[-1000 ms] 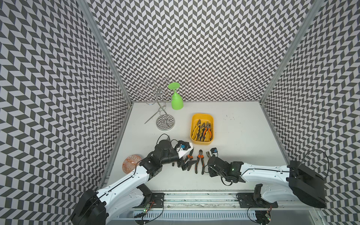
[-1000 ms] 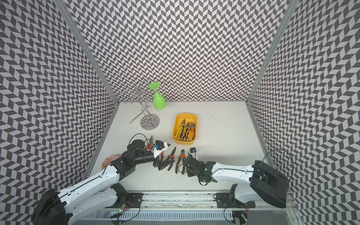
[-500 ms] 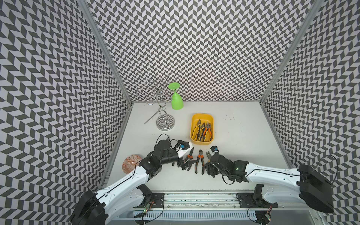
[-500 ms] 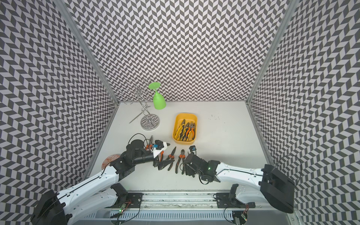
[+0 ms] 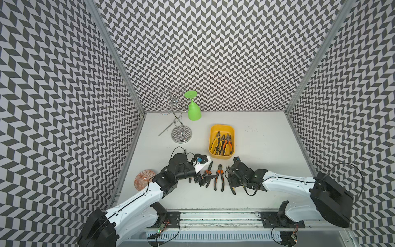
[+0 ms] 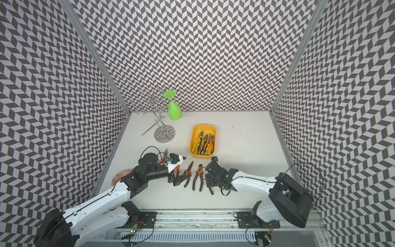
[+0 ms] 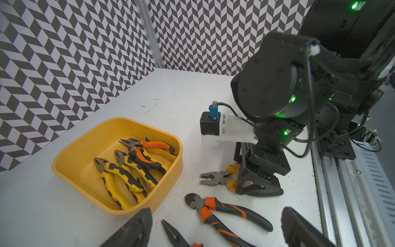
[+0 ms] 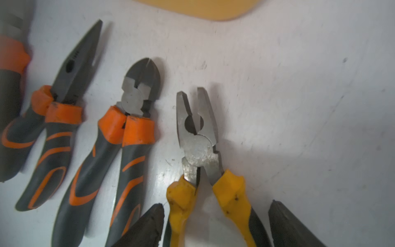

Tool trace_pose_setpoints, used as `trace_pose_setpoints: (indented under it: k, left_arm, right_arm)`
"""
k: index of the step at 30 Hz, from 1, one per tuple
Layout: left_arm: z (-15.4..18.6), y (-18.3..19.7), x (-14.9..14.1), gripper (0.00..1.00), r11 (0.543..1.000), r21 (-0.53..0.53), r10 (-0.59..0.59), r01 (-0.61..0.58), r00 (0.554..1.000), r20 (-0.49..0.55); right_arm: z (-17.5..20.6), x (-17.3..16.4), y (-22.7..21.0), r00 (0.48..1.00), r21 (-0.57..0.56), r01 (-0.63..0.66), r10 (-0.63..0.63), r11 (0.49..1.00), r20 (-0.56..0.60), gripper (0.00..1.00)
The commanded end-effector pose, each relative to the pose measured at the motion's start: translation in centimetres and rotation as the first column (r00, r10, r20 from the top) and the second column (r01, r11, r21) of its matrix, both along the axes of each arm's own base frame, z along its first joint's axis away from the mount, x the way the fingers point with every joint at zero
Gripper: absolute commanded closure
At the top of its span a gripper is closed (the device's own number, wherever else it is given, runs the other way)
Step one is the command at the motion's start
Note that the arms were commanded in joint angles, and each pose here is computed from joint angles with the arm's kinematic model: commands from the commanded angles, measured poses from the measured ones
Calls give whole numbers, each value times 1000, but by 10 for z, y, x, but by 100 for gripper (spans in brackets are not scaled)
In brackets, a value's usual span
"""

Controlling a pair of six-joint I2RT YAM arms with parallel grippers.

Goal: Take the pliers out of the storage box
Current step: Place the pliers at the center of the board.

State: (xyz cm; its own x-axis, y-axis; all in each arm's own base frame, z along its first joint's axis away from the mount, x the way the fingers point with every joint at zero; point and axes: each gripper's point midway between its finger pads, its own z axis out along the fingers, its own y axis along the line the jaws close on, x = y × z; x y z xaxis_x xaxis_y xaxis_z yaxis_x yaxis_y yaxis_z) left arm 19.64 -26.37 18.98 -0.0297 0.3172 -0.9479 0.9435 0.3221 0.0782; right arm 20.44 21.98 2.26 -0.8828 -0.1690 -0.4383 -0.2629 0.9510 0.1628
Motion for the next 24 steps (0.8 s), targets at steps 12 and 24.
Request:
trace_pose_setpoints:
  k: [12, 24]
  left_arm:
    - [5, 0, 4, 2, 1000, -16, 9, -9, 1000, -1]
    - [9, 1, 21, 2, 993, -47, 107, -111, 990, -87]
  right_arm:
    - [1, 0, 21, 997, 79, 31, -25, 996, -69, 43]
    - [71, 30, 17, 979, 195, 60, -96, 979, 177, 12]
